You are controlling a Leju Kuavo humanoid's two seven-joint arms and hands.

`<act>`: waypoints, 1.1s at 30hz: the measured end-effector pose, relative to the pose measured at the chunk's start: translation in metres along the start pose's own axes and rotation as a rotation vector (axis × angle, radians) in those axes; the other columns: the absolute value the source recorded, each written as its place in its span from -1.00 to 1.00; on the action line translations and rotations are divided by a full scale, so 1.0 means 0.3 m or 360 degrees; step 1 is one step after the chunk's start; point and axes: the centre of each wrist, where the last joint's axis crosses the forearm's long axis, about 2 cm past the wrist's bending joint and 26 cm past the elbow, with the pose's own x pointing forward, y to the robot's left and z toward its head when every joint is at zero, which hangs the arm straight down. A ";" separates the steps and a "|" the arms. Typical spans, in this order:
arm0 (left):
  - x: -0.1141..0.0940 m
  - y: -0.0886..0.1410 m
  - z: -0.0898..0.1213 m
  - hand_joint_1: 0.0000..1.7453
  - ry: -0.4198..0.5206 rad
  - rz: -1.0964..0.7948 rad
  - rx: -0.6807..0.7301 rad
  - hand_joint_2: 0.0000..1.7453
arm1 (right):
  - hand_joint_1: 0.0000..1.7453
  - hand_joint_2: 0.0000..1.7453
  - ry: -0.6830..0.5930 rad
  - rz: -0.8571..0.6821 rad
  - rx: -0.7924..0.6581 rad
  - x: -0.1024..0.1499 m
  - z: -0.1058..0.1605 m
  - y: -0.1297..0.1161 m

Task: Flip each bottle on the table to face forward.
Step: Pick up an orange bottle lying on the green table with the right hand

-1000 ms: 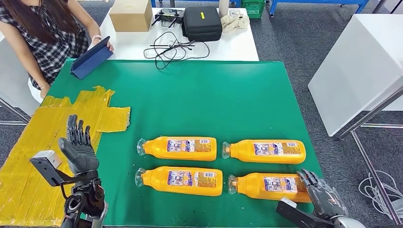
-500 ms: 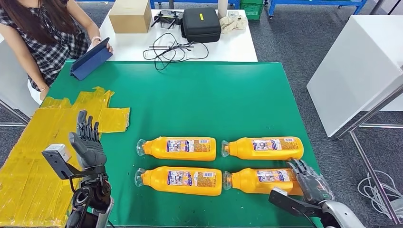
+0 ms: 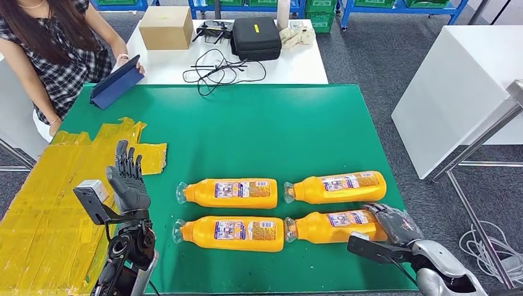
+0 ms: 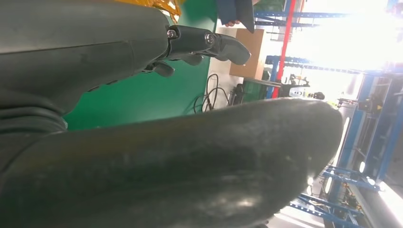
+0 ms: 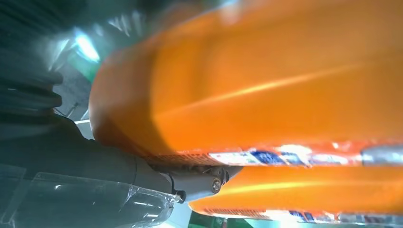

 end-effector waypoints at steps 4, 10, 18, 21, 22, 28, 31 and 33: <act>-0.002 -0.003 -0.003 -1.00 0.0002 0.0002 -0.0003 -1.00 | 1.00 1.00 0.0014 0.0002 0.0015 -0.013 -0.001 -0.011; -0.002 -0.003 -0.004 -1.00 0.0005 0.0021 0.0006 -1.00 | 1.00 1.00 0.0103 -0.0042 0.0027 -0.012 0.035 0.007; -0.001 0.012 0.006 -1.00 0.0005 0.0015 0.0009 -1.00 | 1.00 1.00 0.0025 -0.0206 -0.0069 0.011 0.141 0.056; 0.002 0.030 0.018 -1.00 0.0000 0.0019 0.0012 -1.00 | 1.00 1.00 -0.0251 -0.0458 -0.0134 0.022 0.209 0.075; 0.004 0.038 0.021 -1.00 -0.0005 0.0022 0.0015 -1.00 | 1.00 1.00 -0.0369 -0.0551 -0.0161 0.027 0.228 0.075; 0.017 0.061 0.031 -1.00 0.0002 0.0079 0.0026 -1.00 | 1.00 1.00 -0.0860 -0.0990 -0.0508 0.024 0.265 0.002; 0.020 0.059 0.028 -1.00 0.0007 0.0103 0.0020 -1.00 | 1.00 1.00 -0.0959 -0.1122 -0.0663 0.028 0.256 -0.012; 0.022 0.058 0.027 -1.00 0.0005 0.0108 0.0019 -1.00 | 1.00 1.00 -0.0970 -0.1169 -0.0745 0.032 0.250 -0.018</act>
